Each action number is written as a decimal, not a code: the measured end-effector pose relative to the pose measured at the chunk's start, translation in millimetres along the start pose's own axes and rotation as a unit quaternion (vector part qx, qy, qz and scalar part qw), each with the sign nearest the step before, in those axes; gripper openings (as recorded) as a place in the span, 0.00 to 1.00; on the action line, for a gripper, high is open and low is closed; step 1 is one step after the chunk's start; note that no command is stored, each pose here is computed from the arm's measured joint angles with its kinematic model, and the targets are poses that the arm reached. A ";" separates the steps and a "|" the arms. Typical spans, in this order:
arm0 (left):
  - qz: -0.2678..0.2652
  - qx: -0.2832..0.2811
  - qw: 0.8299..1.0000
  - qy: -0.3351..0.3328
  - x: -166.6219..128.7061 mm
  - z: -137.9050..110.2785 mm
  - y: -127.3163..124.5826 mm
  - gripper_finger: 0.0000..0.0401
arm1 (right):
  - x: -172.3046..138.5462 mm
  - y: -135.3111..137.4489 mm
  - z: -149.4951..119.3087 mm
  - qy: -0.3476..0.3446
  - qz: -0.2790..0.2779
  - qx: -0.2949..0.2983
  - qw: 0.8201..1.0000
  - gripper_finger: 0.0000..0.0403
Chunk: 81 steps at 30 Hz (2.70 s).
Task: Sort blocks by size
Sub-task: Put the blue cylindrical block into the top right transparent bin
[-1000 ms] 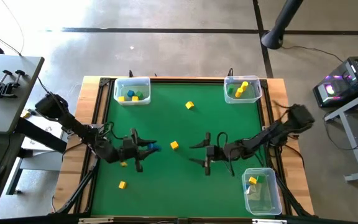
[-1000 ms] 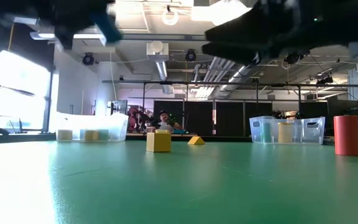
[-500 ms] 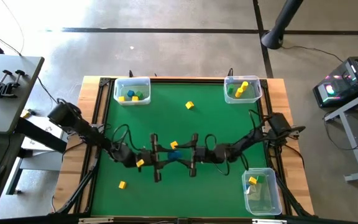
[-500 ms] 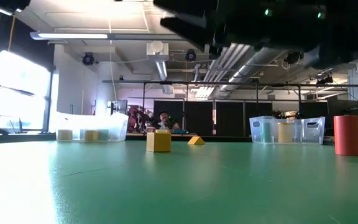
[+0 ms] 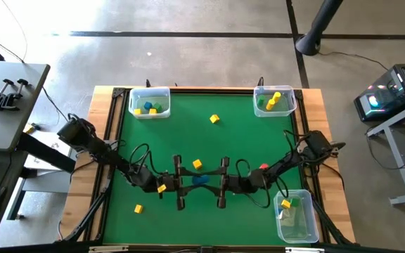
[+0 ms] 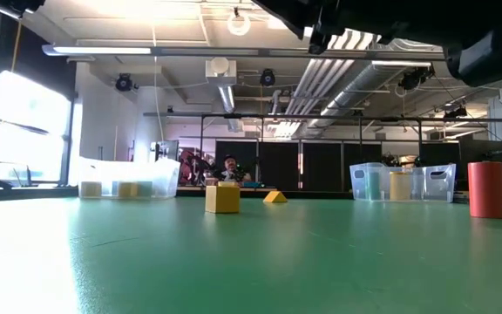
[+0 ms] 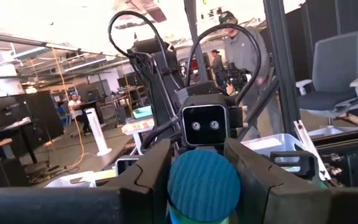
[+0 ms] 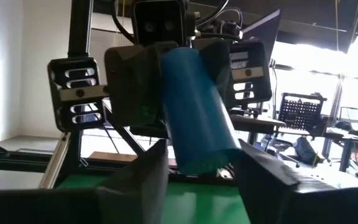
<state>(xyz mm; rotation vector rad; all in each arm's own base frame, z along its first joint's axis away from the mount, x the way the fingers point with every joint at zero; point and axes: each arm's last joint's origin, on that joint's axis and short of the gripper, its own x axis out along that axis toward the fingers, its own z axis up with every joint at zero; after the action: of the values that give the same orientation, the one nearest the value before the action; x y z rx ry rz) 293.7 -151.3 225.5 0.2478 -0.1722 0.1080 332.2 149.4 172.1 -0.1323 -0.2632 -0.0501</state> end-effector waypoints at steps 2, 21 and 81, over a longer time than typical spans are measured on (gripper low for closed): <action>-0.001 0.001 1.000 0.002 -0.1 -0.3 -0.3 0.30 | 0.0 -0.2 -0.1 0.001 -0.001 -0.001 1.000 0.36; 0.240 0.138 0.945 0.175 -26.9 -8.1 -14.0 0.32 | -23.0 -19.5 34.8 0.253 -0.128 -0.038 0.958 0.10; 0.024 0.092 0.991 0.098 -23.9 -9.7 -27.2 0.33 | 3.0 -5.0 4.8 0.086 0.079 0.006 0.993 0.31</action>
<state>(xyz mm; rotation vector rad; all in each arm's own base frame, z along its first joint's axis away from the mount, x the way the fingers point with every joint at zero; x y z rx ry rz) 275.3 -177.0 205.5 0.4153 0.0277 0.1957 333.6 145.1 178.2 -0.1355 -0.0802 0.0976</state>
